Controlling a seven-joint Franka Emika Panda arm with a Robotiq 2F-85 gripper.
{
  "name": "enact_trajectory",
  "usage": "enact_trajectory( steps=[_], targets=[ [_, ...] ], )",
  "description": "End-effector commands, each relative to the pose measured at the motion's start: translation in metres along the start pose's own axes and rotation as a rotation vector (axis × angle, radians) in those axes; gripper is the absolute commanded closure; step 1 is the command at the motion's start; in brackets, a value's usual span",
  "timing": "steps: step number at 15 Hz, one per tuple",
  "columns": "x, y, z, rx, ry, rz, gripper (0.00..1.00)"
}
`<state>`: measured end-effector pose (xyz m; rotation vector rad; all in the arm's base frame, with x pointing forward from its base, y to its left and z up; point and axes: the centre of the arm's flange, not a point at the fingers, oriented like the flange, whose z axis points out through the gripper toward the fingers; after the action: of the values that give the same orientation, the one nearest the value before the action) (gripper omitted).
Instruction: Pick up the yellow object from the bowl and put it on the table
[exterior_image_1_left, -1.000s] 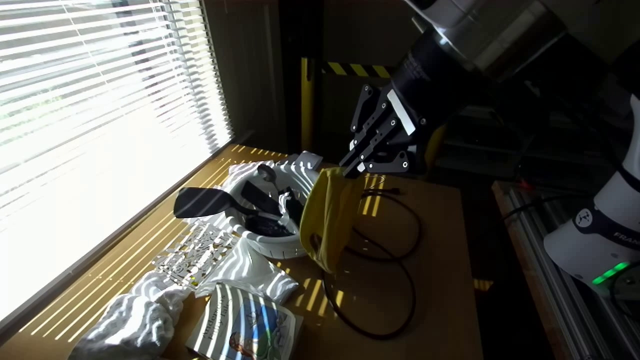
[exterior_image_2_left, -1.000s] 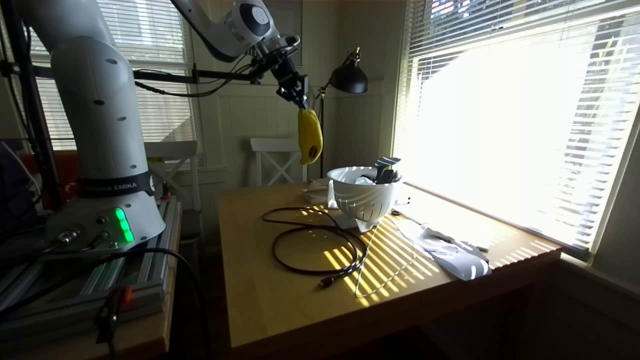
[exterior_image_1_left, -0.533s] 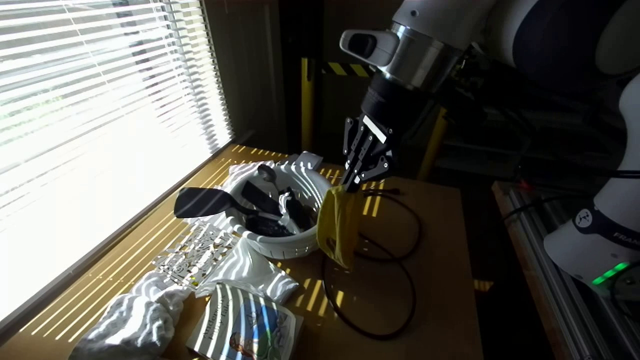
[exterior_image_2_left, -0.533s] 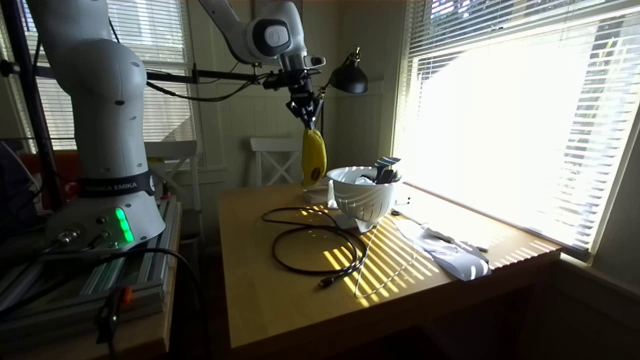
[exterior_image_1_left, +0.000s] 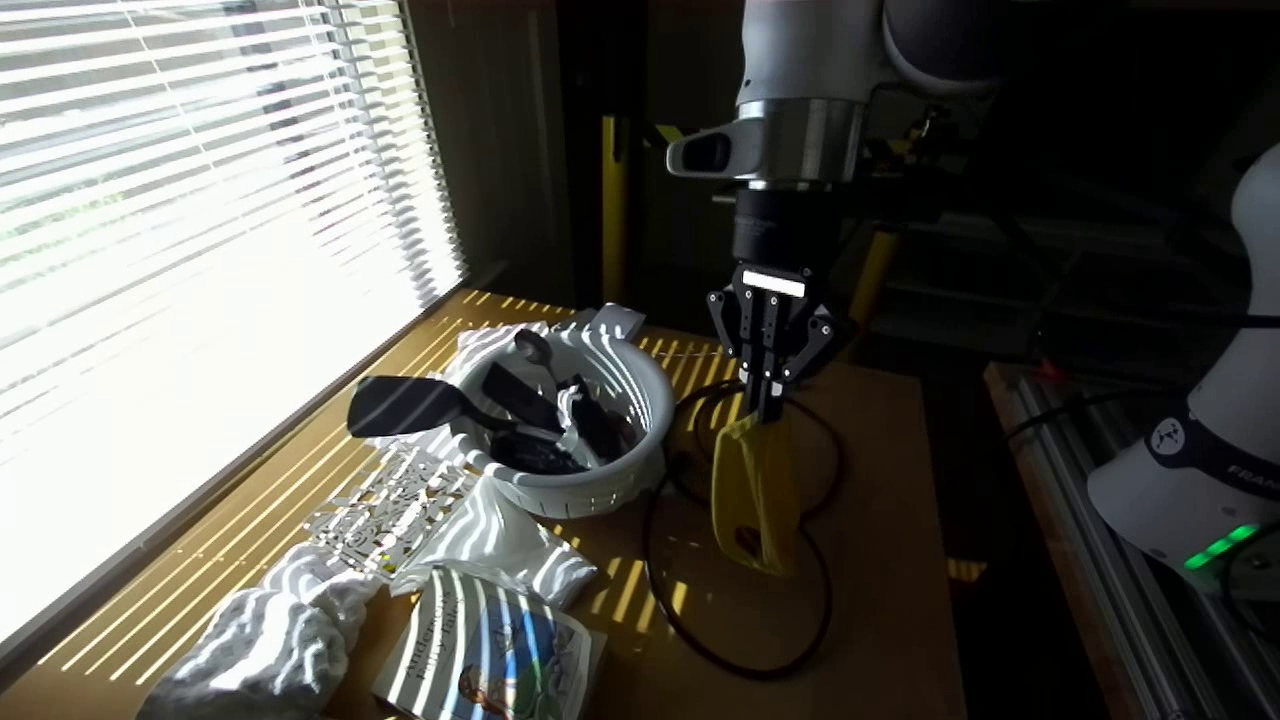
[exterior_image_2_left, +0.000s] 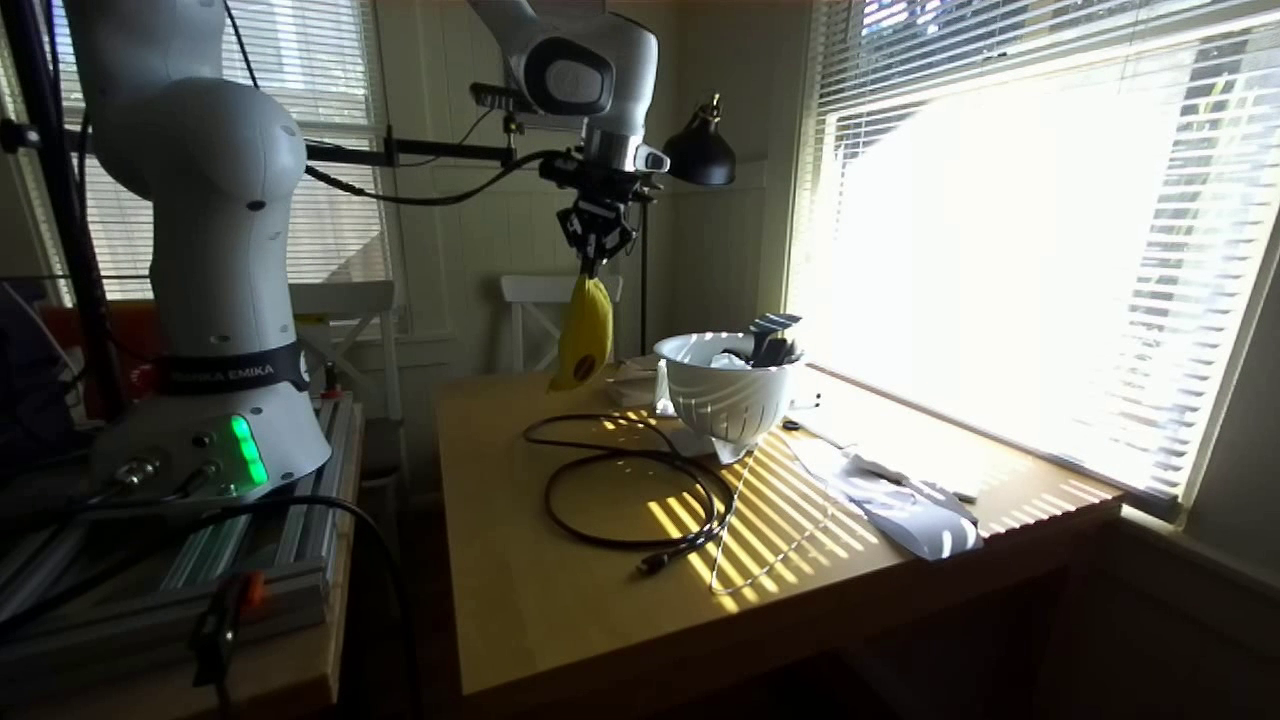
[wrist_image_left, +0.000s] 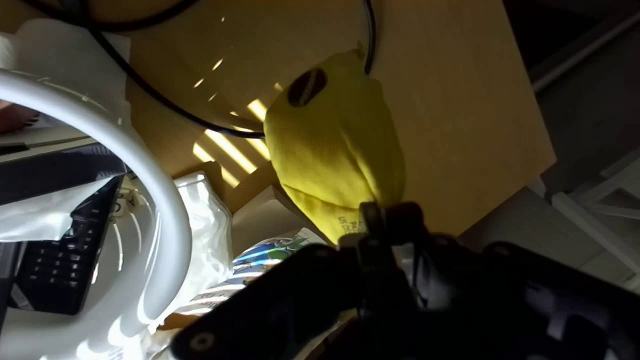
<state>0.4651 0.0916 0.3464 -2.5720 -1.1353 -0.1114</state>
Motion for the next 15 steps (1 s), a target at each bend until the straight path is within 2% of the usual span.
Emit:
enact_trajectory(
  steps=[1,4,5,7,12,15],
  targets=[
    [0.000,0.004,0.006,0.048,-0.027,-0.018,0.88],
    [0.006,0.017,0.024,0.101,-0.071,-0.039,0.88],
    [0.008,0.021,0.024,0.138,-0.101,-0.026,0.97],
    [0.005,0.023,0.037,0.193,-0.171,0.011,0.97],
    [-0.004,0.011,0.078,0.434,-0.291,-0.049,0.97],
    [0.007,0.020,0.107,0.465,-0.332,-0.013,0.97]
  ],
)
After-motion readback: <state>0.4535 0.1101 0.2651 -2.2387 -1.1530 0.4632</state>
